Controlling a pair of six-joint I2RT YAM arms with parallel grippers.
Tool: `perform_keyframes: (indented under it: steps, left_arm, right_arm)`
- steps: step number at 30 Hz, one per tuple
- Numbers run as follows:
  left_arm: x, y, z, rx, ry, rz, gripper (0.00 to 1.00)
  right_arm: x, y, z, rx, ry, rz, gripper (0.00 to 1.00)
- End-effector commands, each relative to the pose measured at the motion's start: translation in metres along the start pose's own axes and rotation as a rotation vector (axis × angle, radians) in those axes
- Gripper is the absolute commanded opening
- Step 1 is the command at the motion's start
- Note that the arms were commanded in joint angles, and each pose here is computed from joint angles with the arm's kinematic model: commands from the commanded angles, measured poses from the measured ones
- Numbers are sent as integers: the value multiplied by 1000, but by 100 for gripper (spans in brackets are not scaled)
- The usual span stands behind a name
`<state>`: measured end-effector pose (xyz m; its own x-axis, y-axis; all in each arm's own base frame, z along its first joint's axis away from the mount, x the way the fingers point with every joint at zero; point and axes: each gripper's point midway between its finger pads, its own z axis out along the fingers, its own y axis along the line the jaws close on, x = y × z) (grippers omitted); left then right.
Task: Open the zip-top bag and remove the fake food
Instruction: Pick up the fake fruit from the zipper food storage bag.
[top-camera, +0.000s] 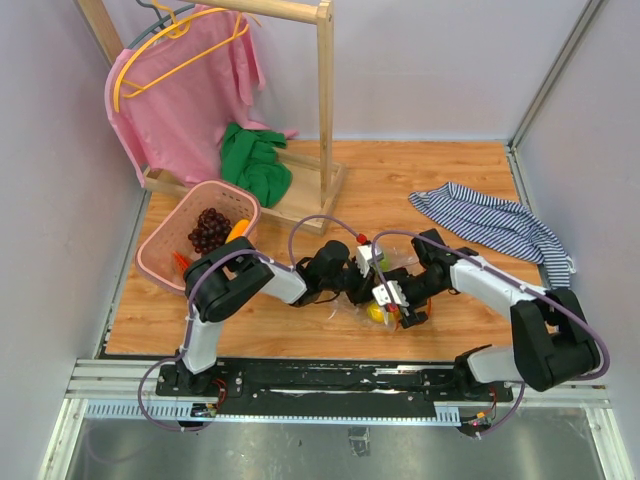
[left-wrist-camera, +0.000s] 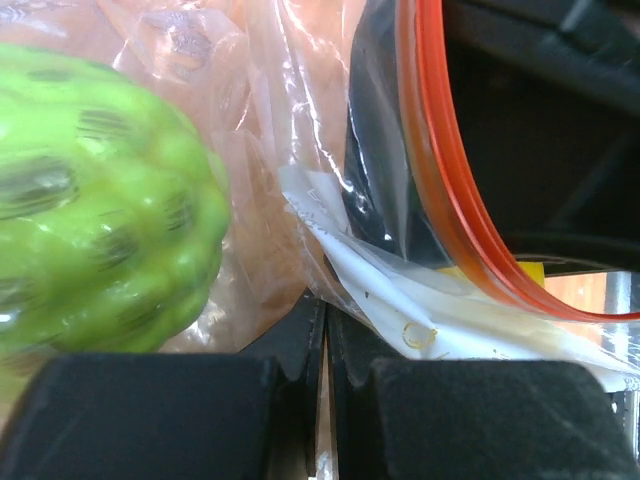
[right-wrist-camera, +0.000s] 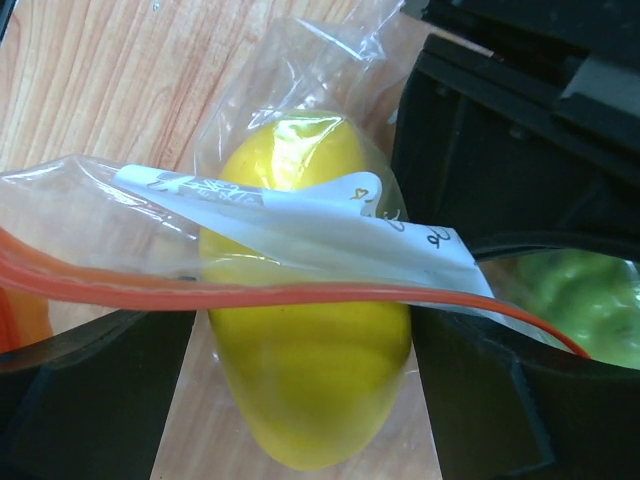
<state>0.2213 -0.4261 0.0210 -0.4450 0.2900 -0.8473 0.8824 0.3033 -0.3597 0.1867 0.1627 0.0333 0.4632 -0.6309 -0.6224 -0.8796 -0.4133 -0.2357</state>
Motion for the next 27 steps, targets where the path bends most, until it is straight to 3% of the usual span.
perform_keyframes:
  steps: [1, 6, 9, 13, 18, 27]
  left_arm:
    - [4, 2, 3, 6, 13, -19, 7]
    - [4, 5, -1, -2, -1, -39, 6]
    - [4, 8, -9, -12, -24, -61, 6]
    - [8, 12, -18, -27, -34, -84, 7]
    - [17, 16, -27, -45, -30, -107, 7]
    - [25, 24, -36, -81, -26, -146, 7]
  right_arm:
    - [5, 9, 6, -52, 28, 31, 85]
    - [10, 10, 5, -62, 56, 44, 80]
    - [14, 11, 4, -74, 79, 60, 69]
    - [11, 10, 1, -84, 74, 73, 46]
    - [11, 4, -10, -41, 88, 87, 32]
    - [-3, -3, -40, 3, 45, 106, 22]
